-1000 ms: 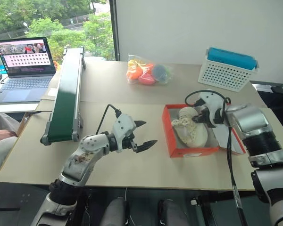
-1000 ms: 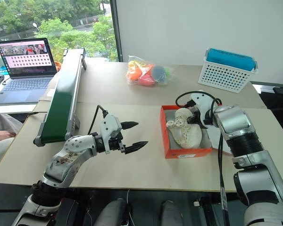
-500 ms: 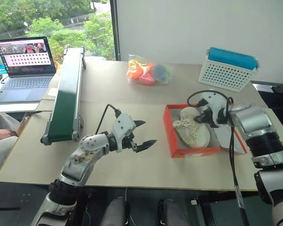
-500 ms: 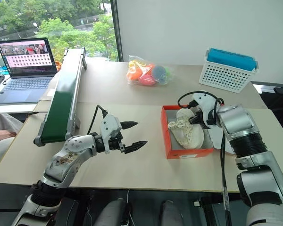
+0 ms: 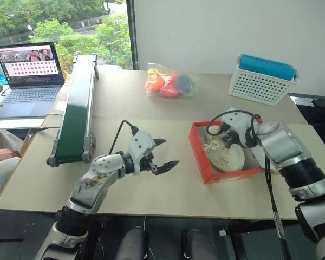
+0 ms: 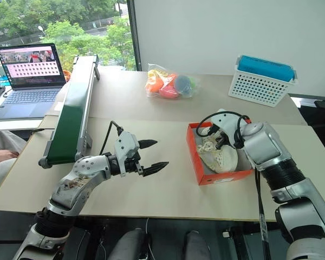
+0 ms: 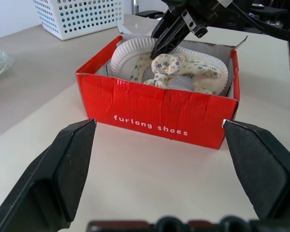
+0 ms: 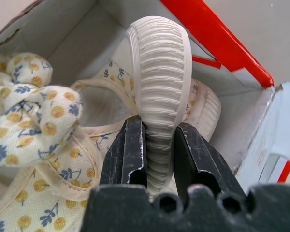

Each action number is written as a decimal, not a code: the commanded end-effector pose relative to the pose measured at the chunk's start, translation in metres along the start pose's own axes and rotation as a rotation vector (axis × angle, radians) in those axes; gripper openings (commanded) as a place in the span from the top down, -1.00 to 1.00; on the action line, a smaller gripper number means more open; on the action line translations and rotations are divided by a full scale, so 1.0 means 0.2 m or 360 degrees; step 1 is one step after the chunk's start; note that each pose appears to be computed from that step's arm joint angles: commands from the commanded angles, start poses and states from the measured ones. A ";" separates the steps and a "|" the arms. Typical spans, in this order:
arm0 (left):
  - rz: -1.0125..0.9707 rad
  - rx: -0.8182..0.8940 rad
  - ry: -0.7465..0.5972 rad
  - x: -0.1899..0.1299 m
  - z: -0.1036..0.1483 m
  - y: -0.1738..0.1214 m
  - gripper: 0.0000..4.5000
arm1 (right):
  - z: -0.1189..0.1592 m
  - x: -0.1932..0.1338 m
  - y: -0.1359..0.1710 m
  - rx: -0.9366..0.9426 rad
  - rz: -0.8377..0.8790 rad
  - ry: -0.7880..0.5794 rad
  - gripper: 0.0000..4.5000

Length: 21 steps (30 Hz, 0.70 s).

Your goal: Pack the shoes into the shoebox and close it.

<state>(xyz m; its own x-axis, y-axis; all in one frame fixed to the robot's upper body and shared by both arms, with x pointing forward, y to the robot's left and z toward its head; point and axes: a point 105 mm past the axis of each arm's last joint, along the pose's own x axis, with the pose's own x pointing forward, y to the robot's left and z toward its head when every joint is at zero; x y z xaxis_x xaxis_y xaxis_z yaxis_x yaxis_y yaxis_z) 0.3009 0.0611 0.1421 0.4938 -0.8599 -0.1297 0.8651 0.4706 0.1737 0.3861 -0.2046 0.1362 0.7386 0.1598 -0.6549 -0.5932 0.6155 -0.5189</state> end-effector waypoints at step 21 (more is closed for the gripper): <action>0.0027 0.0060 -0.0050 0.01 0.08 0.03 -0.99 | -0.05 0.22 0.27 0.1006 0.0258 0.0053 0.74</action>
<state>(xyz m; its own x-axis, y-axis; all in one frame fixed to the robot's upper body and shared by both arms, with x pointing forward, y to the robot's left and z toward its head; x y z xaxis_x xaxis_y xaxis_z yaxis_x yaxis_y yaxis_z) 0.3053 0.0600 0.1501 0.5047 -0.8553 -0.1169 0.8571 0.4803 0.1862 0.3947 -0.1671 0.0984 0.7015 0.2830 -0.6541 -0.4082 0.9119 -0.0432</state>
